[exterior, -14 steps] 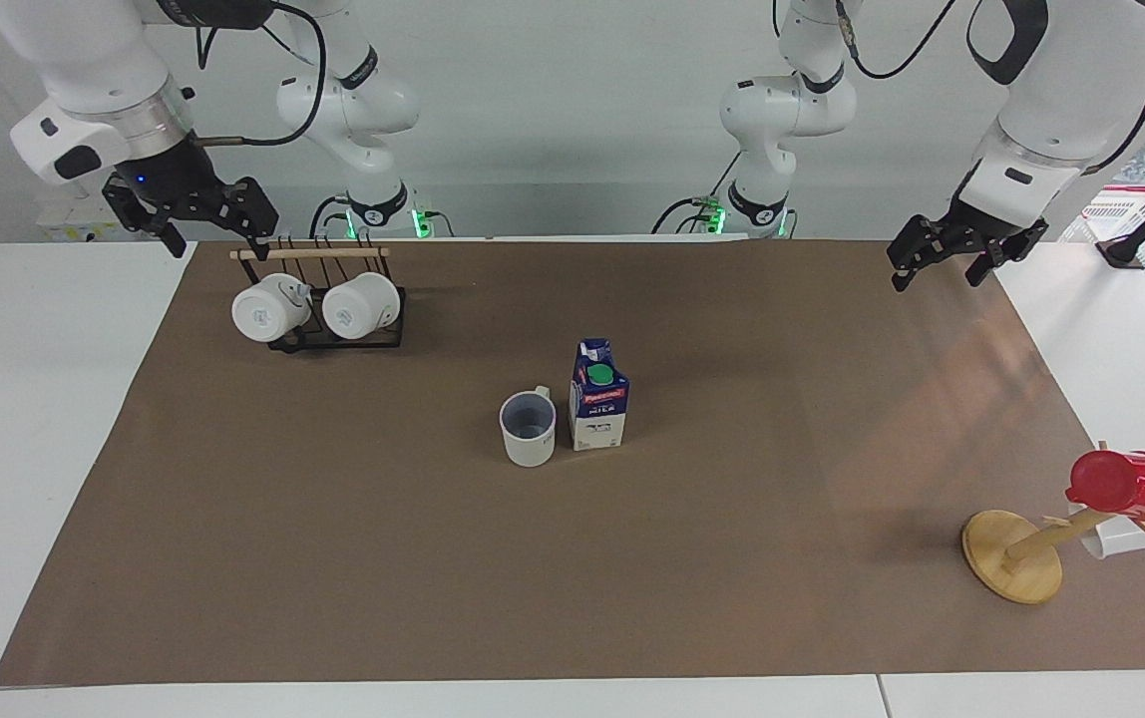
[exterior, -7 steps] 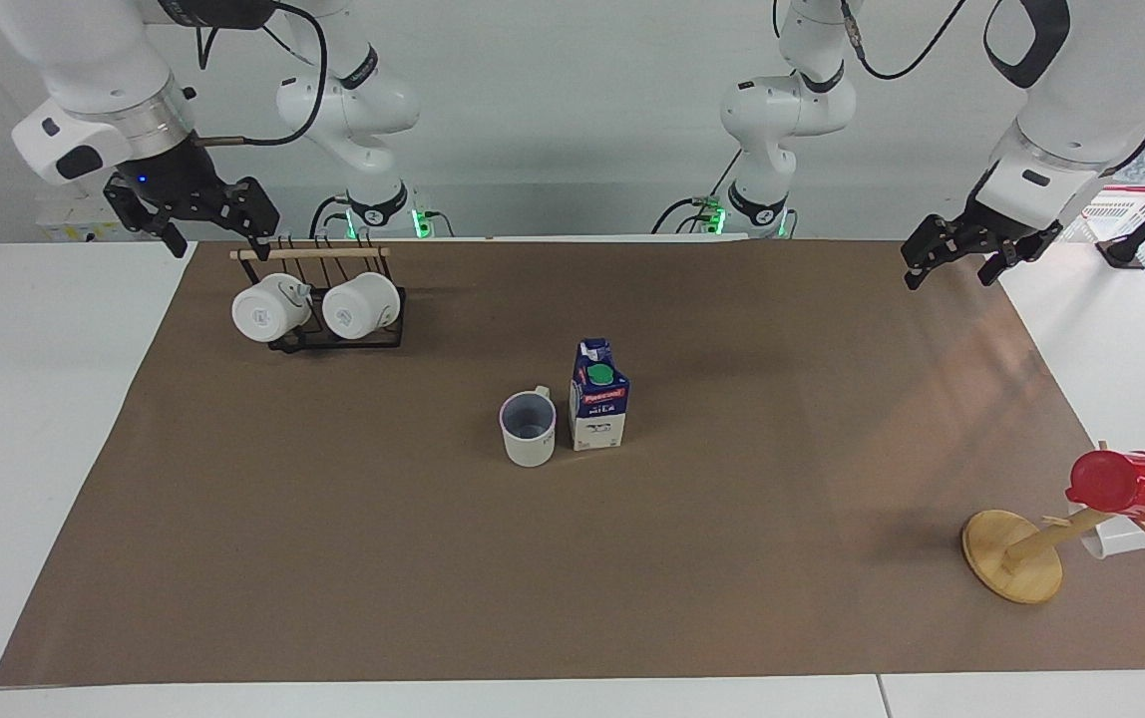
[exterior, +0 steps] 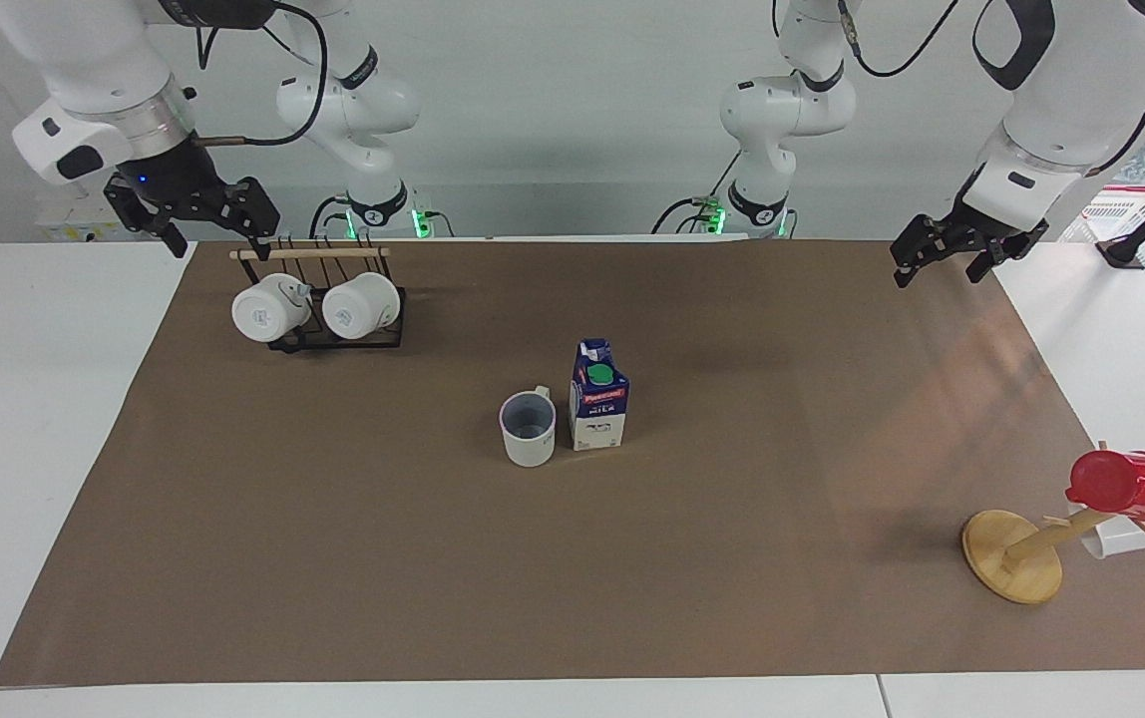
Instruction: Place cup and milk on table
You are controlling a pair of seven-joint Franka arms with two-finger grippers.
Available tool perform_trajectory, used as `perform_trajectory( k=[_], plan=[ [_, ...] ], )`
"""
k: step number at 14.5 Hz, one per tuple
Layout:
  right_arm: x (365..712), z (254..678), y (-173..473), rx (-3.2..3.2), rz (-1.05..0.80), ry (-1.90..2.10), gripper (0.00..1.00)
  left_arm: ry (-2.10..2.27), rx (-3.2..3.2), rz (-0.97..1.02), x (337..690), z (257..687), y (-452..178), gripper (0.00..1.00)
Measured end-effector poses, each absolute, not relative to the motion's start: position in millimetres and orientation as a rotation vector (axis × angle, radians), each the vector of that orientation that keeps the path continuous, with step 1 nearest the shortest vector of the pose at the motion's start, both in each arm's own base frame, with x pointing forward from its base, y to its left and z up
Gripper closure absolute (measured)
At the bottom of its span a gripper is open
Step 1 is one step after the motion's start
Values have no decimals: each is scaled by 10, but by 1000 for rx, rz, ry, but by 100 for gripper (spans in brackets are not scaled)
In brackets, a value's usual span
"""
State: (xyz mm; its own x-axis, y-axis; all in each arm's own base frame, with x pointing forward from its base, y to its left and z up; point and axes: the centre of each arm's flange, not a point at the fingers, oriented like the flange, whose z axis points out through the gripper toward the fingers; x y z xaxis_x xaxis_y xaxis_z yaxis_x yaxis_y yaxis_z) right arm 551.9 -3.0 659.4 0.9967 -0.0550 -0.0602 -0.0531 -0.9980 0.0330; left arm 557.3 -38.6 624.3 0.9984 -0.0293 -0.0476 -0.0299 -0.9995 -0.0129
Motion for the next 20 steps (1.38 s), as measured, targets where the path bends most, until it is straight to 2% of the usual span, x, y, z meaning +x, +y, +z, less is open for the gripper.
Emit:
perform_trajectory(
  k=[20],
  plan=[
    [5519,6597,-23,3108,-94,-82,0,45,-3126,93,5540,6195,-389,0]
  ],
)
